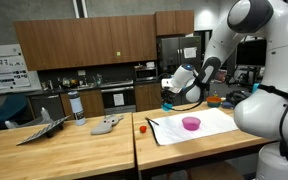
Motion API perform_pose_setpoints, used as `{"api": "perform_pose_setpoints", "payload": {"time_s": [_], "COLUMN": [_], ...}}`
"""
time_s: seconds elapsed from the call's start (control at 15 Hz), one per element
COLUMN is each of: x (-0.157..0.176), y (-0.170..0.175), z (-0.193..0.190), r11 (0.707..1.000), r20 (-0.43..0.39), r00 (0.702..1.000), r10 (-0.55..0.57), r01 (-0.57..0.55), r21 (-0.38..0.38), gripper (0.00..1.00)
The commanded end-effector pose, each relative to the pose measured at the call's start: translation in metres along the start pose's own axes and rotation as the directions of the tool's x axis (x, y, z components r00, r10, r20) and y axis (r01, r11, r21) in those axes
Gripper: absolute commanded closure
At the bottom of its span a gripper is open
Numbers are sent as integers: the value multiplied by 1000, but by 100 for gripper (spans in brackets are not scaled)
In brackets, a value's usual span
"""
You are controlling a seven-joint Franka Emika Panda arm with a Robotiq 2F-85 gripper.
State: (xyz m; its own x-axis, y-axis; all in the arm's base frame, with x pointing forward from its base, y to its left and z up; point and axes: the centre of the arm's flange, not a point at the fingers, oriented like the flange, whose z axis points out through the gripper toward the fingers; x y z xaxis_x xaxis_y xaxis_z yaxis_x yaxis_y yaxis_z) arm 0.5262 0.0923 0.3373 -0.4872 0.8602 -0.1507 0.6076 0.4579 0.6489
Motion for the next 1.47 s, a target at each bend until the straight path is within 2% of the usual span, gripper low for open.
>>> {"api": "perform_pose_setpoints", "payload": {"time_s": [0.0, 0.13, 0.4, 0.6, 0.93, 1.0, 1.07, 1.13, 1.4], "x": [-2, -10, -28, -43, -78, -83, -81, -85, -80], "y": [23, 26, 40, 44, 36, 38, 41, 42, 41], "z": [2, -23, -47, -62, -91, -90, -69, -72, -68], "r11": [992, 977, 911, 852, 732, 723, 750, 746, 747], "r20": [-16, -16, -40, -39, 4, 15, -20, -12, -22], "r00": [994, 983, 932, 882, 775, 767, 791, 788, 788], "r10": [106, 183, 361, 469, 632, 642, 611, 615, 616], "r01": [-107, -183, -361, -464, -595, -599, -586, -587, -592], "r21": [-66, -112, -200, -241, -333, -344, -307, -313, -302], "gripper": [99, 99, 99, 99, 99, 99, 99, 95, 95]}}
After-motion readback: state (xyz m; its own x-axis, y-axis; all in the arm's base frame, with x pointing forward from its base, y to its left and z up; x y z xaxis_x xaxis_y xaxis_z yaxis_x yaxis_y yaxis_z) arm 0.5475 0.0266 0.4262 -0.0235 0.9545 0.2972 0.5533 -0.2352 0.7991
